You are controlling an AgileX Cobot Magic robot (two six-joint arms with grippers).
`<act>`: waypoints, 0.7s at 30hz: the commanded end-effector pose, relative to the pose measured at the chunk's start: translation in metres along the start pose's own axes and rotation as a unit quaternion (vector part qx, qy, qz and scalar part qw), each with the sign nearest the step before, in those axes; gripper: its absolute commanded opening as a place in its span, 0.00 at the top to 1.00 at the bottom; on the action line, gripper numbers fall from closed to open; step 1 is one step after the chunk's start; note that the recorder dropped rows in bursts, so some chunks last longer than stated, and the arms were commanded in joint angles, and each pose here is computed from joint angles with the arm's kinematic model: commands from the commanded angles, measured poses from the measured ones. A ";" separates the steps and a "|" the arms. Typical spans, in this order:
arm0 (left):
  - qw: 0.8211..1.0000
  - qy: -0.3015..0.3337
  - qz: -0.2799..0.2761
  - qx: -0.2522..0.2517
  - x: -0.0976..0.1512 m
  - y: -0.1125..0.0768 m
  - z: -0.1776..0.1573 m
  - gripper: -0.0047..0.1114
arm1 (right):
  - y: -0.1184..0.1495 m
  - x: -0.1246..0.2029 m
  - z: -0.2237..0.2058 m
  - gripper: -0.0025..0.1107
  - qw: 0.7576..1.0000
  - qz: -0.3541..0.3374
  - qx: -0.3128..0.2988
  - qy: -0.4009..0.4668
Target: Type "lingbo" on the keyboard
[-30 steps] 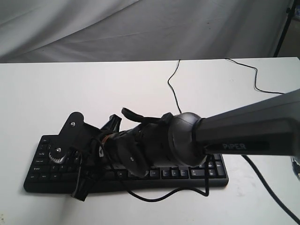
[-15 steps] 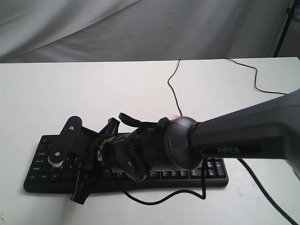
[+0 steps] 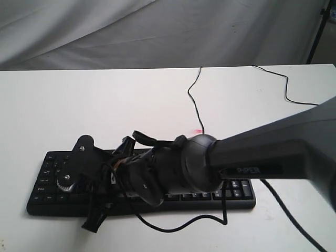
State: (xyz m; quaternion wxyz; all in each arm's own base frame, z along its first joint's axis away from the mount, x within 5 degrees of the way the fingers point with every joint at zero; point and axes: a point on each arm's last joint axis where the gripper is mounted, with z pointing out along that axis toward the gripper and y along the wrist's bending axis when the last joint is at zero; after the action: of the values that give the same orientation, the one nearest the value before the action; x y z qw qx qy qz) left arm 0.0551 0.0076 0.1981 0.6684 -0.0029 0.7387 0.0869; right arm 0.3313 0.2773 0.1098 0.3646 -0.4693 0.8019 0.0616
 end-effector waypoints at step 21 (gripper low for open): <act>1.000 0.002 -0.001 0.002 0.001 0.000 0.001 0.95 | -0.044 0.003 -0.024 0.98 0.999 0.015 0.033 0.003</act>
State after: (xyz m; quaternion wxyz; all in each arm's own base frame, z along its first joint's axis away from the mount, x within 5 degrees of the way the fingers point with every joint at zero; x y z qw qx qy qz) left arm 0.0551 0.0076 0.1981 0.6684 -0.0029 0.7387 0.0869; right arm 0.3499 0.2488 0.1314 0.3736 -0.4489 0.8105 0.0451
